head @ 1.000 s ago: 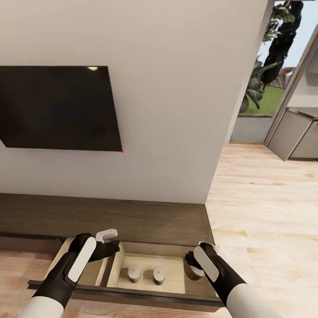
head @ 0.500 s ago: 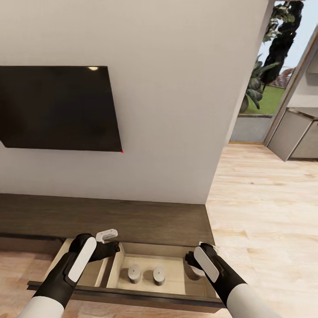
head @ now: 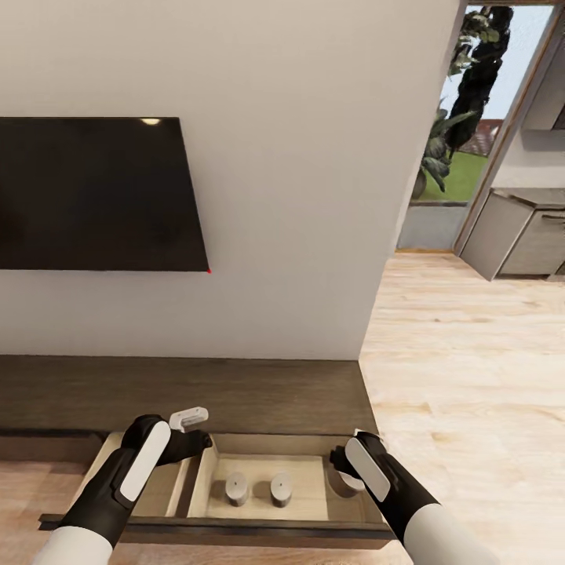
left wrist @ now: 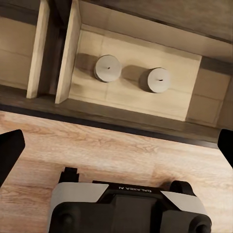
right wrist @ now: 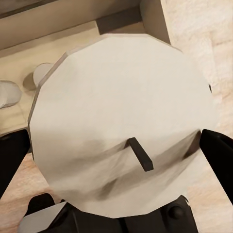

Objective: Place each of the two pumpkins and all three candles from the living room inside a cabinet in the living room (use any cabinet), then make sure every cabinet is closed, and position the cauldron so it is next to a table in the living room.

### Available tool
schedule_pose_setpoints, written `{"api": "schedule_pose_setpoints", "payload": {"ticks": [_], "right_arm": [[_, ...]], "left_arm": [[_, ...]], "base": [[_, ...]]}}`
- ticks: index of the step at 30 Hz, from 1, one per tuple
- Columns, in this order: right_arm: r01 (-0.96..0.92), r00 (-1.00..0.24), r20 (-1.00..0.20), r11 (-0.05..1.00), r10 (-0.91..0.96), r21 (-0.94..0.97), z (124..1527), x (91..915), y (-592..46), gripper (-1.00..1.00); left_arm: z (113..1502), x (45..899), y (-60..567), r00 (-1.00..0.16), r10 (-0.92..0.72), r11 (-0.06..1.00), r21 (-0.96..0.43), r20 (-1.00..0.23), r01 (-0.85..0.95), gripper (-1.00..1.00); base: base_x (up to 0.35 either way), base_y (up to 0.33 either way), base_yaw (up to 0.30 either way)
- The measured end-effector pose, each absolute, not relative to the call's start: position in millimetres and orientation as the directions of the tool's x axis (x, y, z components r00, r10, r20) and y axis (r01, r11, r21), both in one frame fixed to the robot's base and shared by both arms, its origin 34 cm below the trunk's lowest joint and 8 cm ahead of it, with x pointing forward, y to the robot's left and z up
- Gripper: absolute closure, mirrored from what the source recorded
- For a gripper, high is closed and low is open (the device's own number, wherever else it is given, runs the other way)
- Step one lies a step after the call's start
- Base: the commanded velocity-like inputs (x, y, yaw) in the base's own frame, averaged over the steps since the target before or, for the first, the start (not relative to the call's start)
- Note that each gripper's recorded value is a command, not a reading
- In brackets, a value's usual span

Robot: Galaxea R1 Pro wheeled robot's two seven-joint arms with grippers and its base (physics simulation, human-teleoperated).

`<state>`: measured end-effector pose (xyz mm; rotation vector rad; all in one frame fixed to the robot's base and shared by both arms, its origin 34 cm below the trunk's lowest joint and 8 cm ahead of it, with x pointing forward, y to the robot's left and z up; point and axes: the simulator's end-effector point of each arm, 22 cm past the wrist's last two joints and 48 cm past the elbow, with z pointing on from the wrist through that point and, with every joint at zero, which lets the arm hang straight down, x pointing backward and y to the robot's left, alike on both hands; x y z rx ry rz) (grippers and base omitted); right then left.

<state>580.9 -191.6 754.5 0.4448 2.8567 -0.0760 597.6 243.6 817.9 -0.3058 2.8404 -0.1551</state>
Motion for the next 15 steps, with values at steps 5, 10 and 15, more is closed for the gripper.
{"api": "schedule_pose_setpoints", "payload": {"ticks": [5, 10, 15], "right_arm": [[0.305, -0.923, -0.252, 0.952, 0.292, -0.013, 754.6, 580.8, -191.6, 1.00], [0.306, -0.922, -0.252, 0.952, 0.293, -0.012, 754.6, 580.9, -191.5, 1.00], [0.305, -0.922, -0.252, 0.952, 0.292, -0.013, 754.7, 580.8, -191.5, 1.00]], "left_arm": [[818.0, 597.5, 243.8, -0.938, -0.223, 0.972, -0.135, -0.264, -0.193, -1.00], [817.4, 597.1, 244.3, -0.939, -0.224, 0.972, -0.134, -0.262, -0.194, -1.00], [817.2, 596.7, 244.2, -0.939, -0.223, 0.972, -0.133, -0.262, -0.194, -1.00]], "base": [[0.050, 0.064, -0.004], [0.122, 0.085, 0.000], [0.107, 0.013, 0.000]]}}
